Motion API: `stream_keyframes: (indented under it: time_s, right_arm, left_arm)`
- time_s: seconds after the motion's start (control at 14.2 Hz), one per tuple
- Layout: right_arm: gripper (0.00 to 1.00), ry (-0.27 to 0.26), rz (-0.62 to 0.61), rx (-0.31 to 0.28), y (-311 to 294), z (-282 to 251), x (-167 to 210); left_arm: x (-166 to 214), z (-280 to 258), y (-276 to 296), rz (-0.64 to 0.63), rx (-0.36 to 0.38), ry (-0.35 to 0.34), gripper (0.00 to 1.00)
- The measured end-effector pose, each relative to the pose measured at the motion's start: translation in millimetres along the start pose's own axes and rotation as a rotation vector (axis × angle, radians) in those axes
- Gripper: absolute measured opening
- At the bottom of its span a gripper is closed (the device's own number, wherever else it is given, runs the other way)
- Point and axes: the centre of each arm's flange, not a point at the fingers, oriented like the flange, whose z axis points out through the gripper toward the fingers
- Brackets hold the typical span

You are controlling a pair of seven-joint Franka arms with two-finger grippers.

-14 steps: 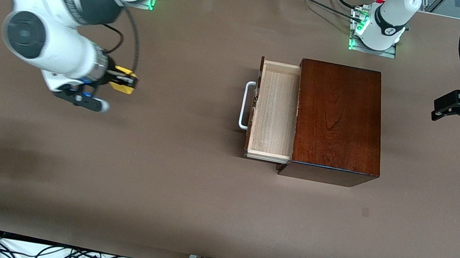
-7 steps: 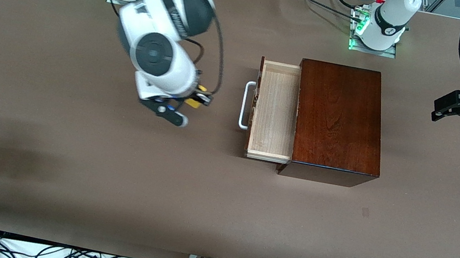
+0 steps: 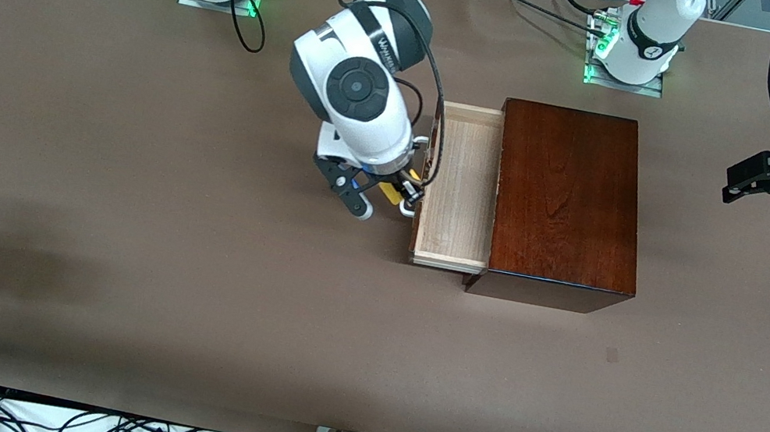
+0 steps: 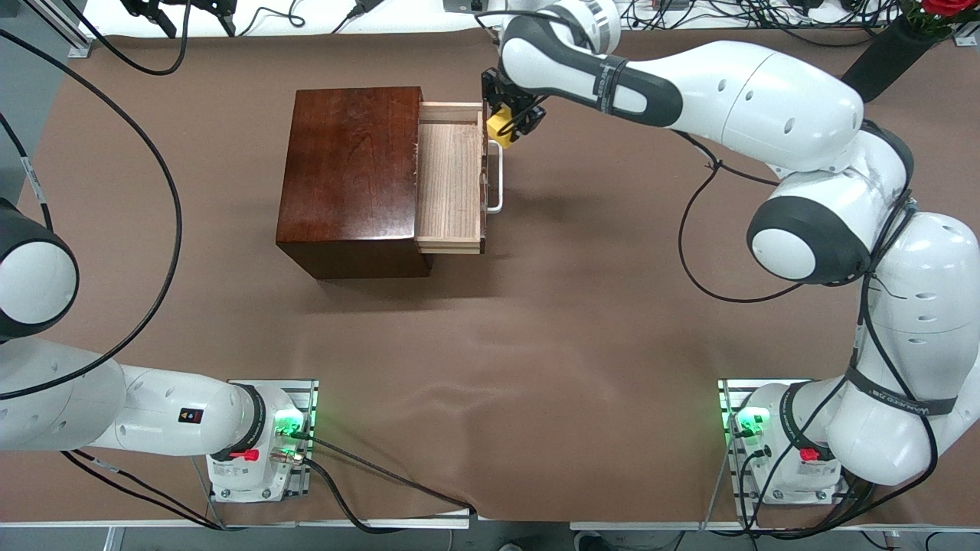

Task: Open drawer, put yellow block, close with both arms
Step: 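Carry the yellow cube with the right gripper over the open drawer, then lower the cube into the drawer and open the right gripper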

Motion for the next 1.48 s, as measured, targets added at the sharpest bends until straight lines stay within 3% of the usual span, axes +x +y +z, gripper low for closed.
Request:
stream_keyframes:
  time_s: [0.7, 1.05, 1.48]
  right_arm:
    - [0.56, -0.044, 0.378, 0.103, -23, 31, -51]
    - [0.56, -0.058, 0.476, 0.101, -21, 59, -91]
    - [0.56, -0.058, 0.596, 0.102, -23, 81, -85]
  left_arm:
    - [0, 0, 0, 0.0, 0.0, 0.0, 1.0]
    - [0, 0, 0, 0.0, 0.0, 0.0, 1.0]
    - [0, 0, 0, 0.0, 0.0, -0.001, 1.0]
